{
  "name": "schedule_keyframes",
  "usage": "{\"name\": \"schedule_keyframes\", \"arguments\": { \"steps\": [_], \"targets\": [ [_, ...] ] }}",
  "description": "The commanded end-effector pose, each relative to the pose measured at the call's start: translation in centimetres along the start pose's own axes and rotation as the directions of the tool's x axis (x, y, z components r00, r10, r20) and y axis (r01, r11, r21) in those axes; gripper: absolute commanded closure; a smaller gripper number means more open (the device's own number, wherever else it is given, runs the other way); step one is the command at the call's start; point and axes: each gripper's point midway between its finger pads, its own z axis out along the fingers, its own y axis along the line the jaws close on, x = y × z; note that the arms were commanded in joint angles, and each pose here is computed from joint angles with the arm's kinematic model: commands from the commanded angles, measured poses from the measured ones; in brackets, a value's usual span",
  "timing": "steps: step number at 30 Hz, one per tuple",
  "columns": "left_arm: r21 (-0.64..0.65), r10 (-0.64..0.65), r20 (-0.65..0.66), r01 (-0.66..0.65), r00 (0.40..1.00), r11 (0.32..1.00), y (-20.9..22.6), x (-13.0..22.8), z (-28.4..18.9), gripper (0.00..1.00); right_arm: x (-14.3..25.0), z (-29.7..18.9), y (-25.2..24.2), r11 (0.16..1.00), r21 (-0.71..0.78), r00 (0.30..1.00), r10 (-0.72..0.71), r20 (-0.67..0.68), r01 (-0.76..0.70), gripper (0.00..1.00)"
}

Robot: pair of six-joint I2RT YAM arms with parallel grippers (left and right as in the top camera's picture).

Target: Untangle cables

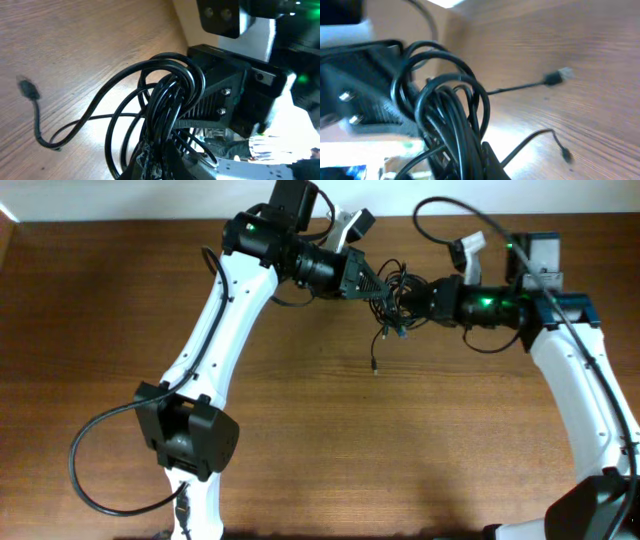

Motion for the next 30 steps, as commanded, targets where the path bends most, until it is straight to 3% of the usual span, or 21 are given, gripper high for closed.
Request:
{"name": "schedule_keyframes", "arguments": {
  "steps": [1,3,4,6,7,9,11,12,15,16,17,18,19,23,26,29,30],
  "targets": [
    [-0.065,0.067,0.184,-0.056,0.981,0.996,0.5,-2.7,-8.4,1.0,-0.5,-3.1,-2.0,0.996,-0.084,0.999,-0.012,0.041,0.015,0.91],
    [0.043,0.113,0.163,-0.122,0.98,0.992,-1.9,-2.3,-7.6,1.0,-0.7,-3.3,-2.2,0.997,-0.078,0.999,-0.012,0.05,0.016,0.62],
    [0.089,0.141,0.16,-0.156,0.977,0.984,-2.9,-2.2,-7.4,1.0,-1.0,-3.4,-2.4,0.997,-0.069,0.998,-0.019,0.06,0.023,0.41],
    [0.163,0.168,0.164,-0.195,0.972,0.967,-4.4,-2.1,-7.5,1.0,-1.9,-4.1,-3.2,0.999,-0.037,0.995,0.007,0.096,-0.003,0.26],
    [0.207,0.185,0.17,-0.218,0.968,0.954,-5.2,-2.1,-7.7,1.0,-2.3,-4.6,-3.9,1.0,-0.01,0.993,0.027,0.117,-0.026,0.24],
    [0.119,0.177,0.166,-0.198,0.97,0.973,-3.8,-2.3,-7.2,1.0,-2.3,-4.9,-5.1,0.997,0.048,0.991,0.046,0.128,-0.053,0.23],
    [-0.187,0.12,0.116,-0.097,0.986,0.978,1.0,-1.6,-5.7,1.0,-1.6,-5.1,-7.8,0.974,0.191,0.986,0.1,0.133,-0.125,0.23],
    [-0.357,0.088,0.065,-0.059,0.994,0.932,3.5,-0.4,-4.8,1.0,-1.1,-5.4,-8.9,0.955,0.254,0.983,0.122,0.134,-0.153,0.23],
    [-0.597,0.034,-0.097,-0.085,0.995,0.798,6.8,3.2,-1.3,0.96,-0.4,-5.9,-10.6,0.917,0.349,0.979,0.153,0.137,-0.192,0.23],
    [-0.643,0.011,-0.145,-0.103,0.989,0.759,7.7,4.3,-0.2,0.83,-0.3,-5.9,-10.9,0.912,0.36,0.978,0.156,0.137,-0.196,0.23],
    [-0.661,-0.003,-0.18,-0.119,0.984,0.741,8.3,5.2,0.6,0.6,-0.2,-6.0,-11.0,0.907,0.37,0.978,0.158,0.138,-0.199,0.23],
    [-0.675,-0.018,-0.216,-0.136,0.976,0.725,8.9,6.1,1.6,0.18,-0.2,-6.0,-11.0,0.907,0.37,0.978,0.159,0.138,-0.2,0.22],
    [-0.695,-0.033,-0.235,-0.144,0.971,0.705,9.6,6.5,1.8,0.01,-0.2,-6.0,-11.0,0.907,0.37,0.978,0.159,0.138,-0.2,0.22],
    [-0.756,-0.067,-0.257,-0.158,0.964,0.635,10.8,7.2,0.3,0.01,0.0,-6.2,-11.4,0.896,0.393,0.976,0.165,0.139,-0.208,0.22],
    [-0.663,-0.025,-0.366,-0.242,0.93,0.708,9.8,8.5,1.0,0.01,0.3,-6.2,-11.6,0.89,0.402,0.975,0.175,0.135,-0.215,0.22],
    [-0.692,-0.046,-0.344,-0.22,0.938,0.688,11.0,8.1,-0.5,0.17,0.5,-6.2,-11.6,0.888,0.406,0.975,0.179,0.13,-0.217,0.22],
    [-0.746,-0.108,-0.25,-0.12,0.962,0.655,12.2,7.3,-1.9,0.3,0.6,-6.2,-11.7,0.887,0.408,0.976,0.178,0.124,-0.214,0.22]
  ]
}}
